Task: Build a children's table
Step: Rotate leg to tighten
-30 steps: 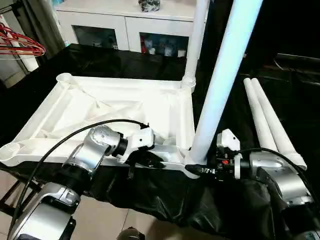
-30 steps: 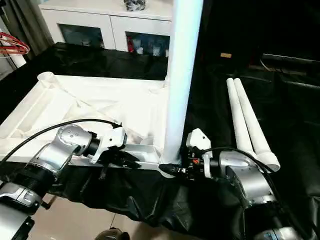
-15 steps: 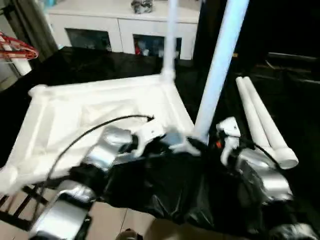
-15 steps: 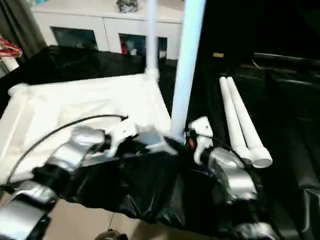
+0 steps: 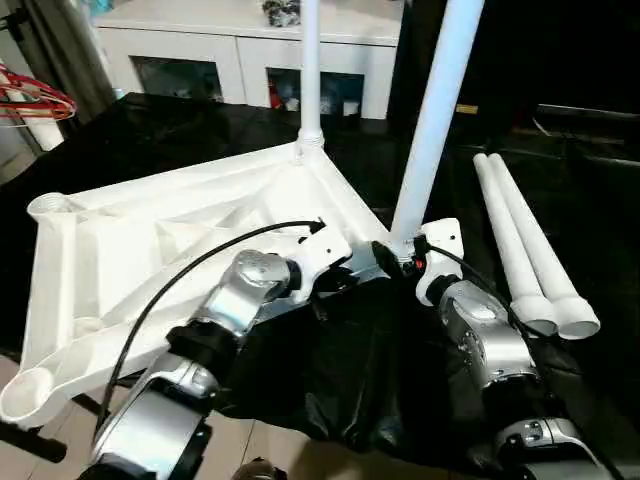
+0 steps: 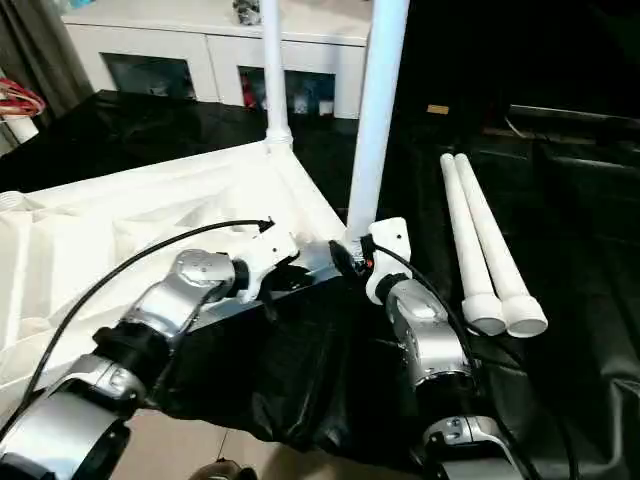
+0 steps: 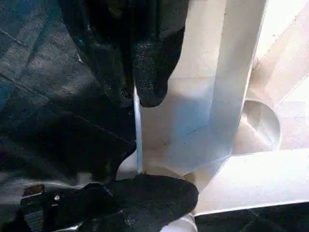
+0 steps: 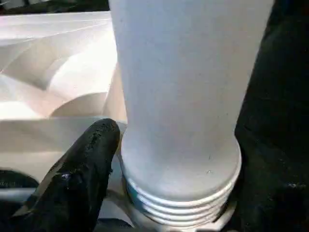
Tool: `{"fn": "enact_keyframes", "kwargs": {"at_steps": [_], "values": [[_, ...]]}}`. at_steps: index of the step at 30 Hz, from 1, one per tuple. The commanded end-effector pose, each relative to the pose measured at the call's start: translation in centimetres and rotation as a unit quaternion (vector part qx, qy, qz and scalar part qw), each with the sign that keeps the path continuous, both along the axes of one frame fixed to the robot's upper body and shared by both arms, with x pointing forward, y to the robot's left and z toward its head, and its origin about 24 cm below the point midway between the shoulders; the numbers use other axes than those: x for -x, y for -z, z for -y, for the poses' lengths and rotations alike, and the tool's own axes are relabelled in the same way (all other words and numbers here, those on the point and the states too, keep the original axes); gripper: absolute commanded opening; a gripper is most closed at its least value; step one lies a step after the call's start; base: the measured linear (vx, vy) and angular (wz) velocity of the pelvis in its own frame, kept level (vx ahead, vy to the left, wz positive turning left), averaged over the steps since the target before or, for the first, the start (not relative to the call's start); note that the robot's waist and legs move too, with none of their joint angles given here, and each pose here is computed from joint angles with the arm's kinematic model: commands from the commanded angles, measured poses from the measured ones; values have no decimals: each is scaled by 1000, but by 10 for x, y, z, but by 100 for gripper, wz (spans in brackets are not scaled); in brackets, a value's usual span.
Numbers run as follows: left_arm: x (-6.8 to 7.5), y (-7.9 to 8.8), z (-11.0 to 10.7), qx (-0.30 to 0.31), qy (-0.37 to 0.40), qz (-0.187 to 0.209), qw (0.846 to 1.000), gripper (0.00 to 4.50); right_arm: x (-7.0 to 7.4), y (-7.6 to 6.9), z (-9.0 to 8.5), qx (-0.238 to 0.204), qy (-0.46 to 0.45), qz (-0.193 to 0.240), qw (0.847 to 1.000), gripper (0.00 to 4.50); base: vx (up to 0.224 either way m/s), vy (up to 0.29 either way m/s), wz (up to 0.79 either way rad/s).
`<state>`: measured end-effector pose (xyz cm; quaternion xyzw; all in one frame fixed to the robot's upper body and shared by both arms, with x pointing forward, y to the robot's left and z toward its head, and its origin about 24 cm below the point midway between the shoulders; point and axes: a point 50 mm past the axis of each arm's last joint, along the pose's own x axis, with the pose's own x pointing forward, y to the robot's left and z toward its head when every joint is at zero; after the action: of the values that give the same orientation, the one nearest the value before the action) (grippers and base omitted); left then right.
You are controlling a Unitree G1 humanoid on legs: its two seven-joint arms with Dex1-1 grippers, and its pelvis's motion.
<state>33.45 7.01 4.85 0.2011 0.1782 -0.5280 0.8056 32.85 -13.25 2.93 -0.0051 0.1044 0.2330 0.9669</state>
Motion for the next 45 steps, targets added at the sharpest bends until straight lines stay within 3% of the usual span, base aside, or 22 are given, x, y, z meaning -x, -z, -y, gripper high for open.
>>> {"fn": "enact_keyframes", "kwargs": {"at_steps": [1, 11, 15, 18, 30, 35, 38, 42, 45], "values": [[9, -10, 19, 38, 67, 16, 997, 0, 8, 7, -18, -2, -72, -13, 997, 394, 0, 0, 0], [14, -11, -17, 30, 123, -9, 992, 0, 28, -8, 16, 20, -265, -11, 964, 394, 0, 0, 0], [15, -13, -34, 13, 153, -20, 988, 0, 41, -12, 28, 31, -346, -38, 937, 394, 0, 0, 0], [15, -13, -43, -10, 169, -26, 985, 0, 45, -15, 31, 29, -374, -49, 926, 394, 0, 0, 0], [20, -12, -53, -20, 196, -41, 979, 0, 49, -19, 31, 30, -401, -55, 914, 305, 0, 0, 0], [19, -12, -50, -11, 187, -35, 982, 0, 51, -18, 28, 27, -397, -53, 916, 282, 0, 0, 0], [12, -12, -38, 4, 141, -15, 990, 0, 49, -14, 25, 15, -357, -41, 933, 278, 0, 0, 0], [1, -14, -15, 26, 77, 6, 997, 0, 36, -3, 17, -12, -238, -42, 970, 276, 0, 0, 0], [-2, -14, 0, 33, 52, 11, 998, 0, 29, 3, 11, -29, -171, -42, 984, 275, 0, 0, 0]]}}
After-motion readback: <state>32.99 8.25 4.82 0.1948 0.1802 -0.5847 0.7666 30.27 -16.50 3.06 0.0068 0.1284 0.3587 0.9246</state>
